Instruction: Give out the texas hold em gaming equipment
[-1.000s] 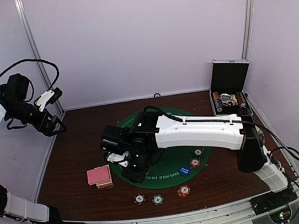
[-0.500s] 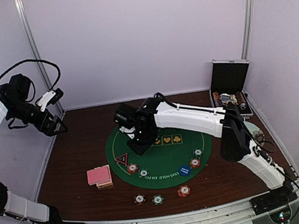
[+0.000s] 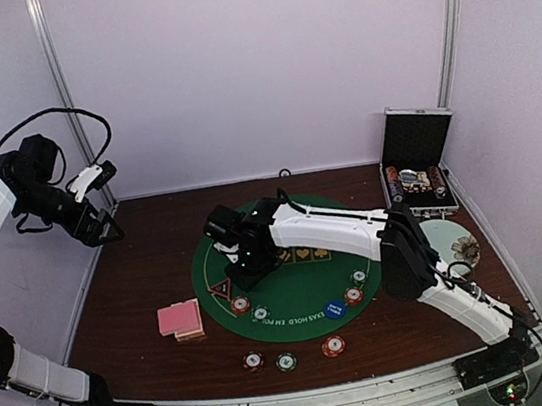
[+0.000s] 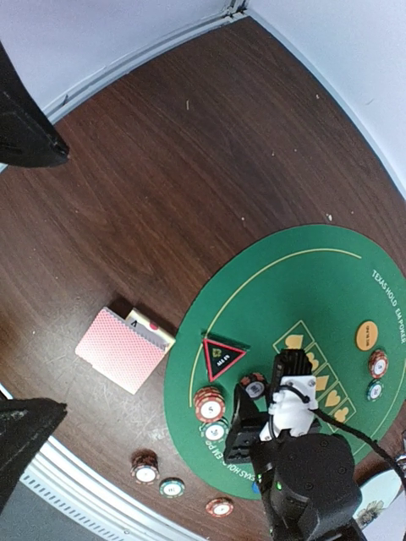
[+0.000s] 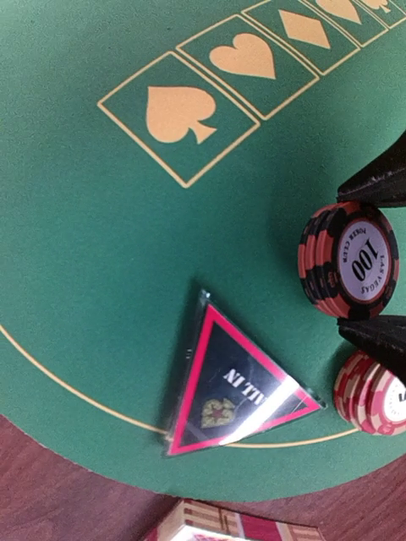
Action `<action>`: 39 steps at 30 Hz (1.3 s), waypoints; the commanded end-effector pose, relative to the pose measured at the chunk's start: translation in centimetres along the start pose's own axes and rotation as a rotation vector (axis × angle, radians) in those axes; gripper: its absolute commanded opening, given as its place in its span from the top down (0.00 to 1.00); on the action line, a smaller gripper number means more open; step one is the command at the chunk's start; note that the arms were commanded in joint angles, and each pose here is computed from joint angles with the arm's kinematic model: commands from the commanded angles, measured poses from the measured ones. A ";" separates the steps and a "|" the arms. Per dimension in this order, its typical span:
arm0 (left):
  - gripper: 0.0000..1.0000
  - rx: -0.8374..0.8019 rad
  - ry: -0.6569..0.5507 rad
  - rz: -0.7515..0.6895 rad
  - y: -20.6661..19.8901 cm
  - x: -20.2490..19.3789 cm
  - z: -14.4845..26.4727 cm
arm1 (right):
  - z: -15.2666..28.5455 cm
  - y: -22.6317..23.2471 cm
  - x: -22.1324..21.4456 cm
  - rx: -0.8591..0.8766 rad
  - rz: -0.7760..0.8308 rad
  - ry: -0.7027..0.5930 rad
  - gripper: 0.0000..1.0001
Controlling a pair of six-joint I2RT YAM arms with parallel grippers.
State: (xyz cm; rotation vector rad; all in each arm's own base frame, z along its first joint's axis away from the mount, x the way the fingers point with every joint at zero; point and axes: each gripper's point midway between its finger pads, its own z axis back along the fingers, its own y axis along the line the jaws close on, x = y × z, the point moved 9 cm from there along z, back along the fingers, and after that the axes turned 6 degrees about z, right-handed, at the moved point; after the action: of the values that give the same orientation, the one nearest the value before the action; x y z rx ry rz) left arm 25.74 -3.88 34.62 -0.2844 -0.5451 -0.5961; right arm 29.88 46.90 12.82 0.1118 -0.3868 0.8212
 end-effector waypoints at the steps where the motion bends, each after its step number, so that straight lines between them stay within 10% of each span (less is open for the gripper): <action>1: 0.03 0.000 -0.015 -0.011 0.4 0.2 -0.4 | -0.9 0.0 1.0 0.021 -0.034 -0.042 0.60; 13: 0.02 -0.002 -0.009 -0.009 0.5 0.1 -0.7 | -1.6 -0.3 0.9 0.070 -0.067 -0.026 0.32; 25: 0.03 -0.005 -0.020 -0.006 0.3 0.2 -0.3 | 6.4 -1.4 3.0 0.084 -0.069 -0.158 0.28; 39: 0.03 -0.021 -0.014 -0.010 -0.4 -0.6 0.1 | 11.2 6.8 -5.4 0.117 0.222 -0.024 0.11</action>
State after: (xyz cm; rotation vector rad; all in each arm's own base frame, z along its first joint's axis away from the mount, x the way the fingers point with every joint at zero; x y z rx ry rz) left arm 25.70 -3.92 34.16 -0.2935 -0.5318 -0.5951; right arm 22.11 44.90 23.28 0.2414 -0.4600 0.9591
